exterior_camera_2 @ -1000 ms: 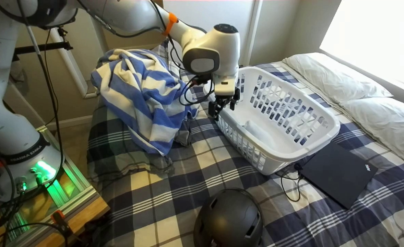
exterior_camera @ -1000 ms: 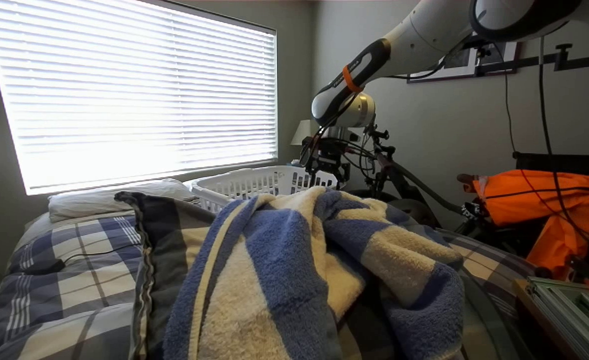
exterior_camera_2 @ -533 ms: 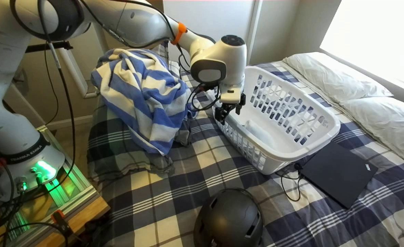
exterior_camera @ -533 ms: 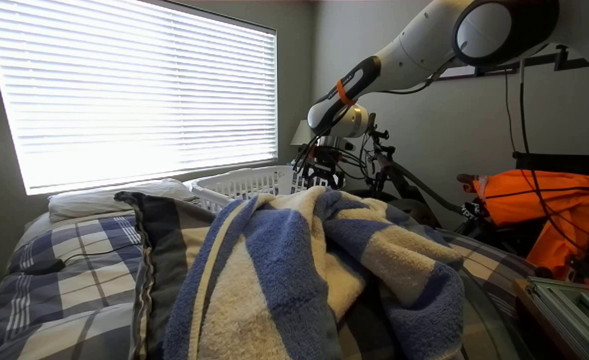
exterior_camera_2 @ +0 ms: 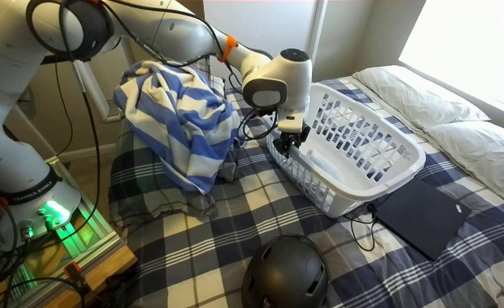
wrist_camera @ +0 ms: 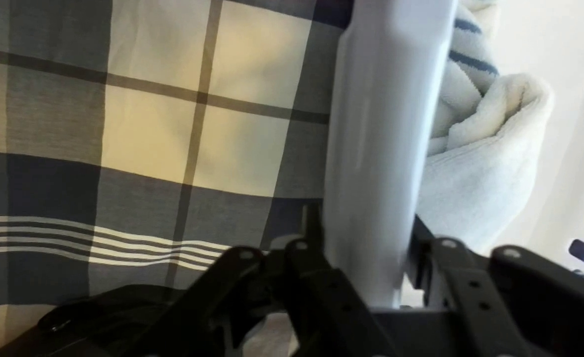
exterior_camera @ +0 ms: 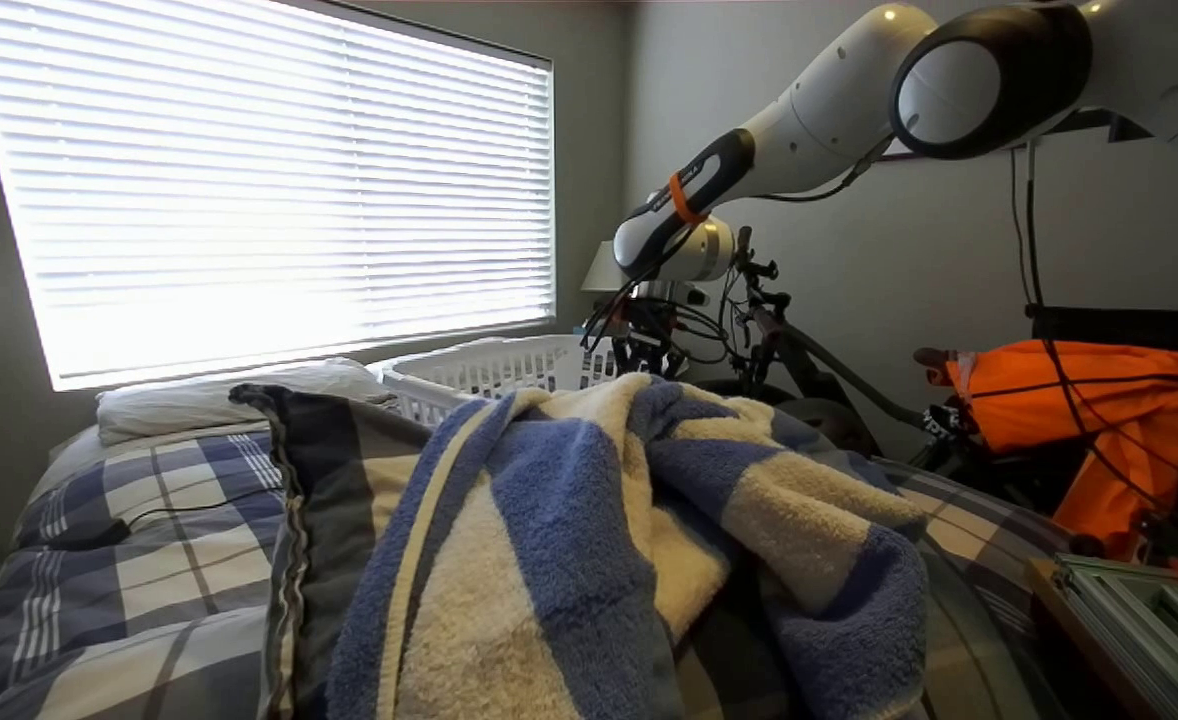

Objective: Slide the washing basket to the bottom edge of the bed

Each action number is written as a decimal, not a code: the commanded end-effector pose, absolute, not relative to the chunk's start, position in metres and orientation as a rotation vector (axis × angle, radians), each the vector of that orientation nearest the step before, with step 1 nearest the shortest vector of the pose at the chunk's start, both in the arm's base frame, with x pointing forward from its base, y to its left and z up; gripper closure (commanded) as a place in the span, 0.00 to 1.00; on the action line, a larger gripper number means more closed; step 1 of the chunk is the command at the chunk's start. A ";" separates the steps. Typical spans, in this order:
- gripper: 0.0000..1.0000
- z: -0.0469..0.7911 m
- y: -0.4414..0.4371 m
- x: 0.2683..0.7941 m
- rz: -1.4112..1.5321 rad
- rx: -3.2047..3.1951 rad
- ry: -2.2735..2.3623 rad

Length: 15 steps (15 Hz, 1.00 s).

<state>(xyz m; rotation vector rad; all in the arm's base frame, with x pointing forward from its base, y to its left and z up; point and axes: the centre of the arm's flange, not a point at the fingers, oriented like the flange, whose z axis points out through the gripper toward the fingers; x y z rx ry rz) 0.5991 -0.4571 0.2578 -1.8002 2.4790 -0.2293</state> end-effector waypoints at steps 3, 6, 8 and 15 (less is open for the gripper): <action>0.91 0.281 -0.457 0.589 -0.209 -1.742 2.604; 0.91 0.288 -0.458 0.567 -0.177 -1.756 2.654; 0.92 0.290 -0.461 0.545 -0.132 -1.751 2.701; 0.91 0.297 -0.467 0.462 -0.031 -1.626 2.884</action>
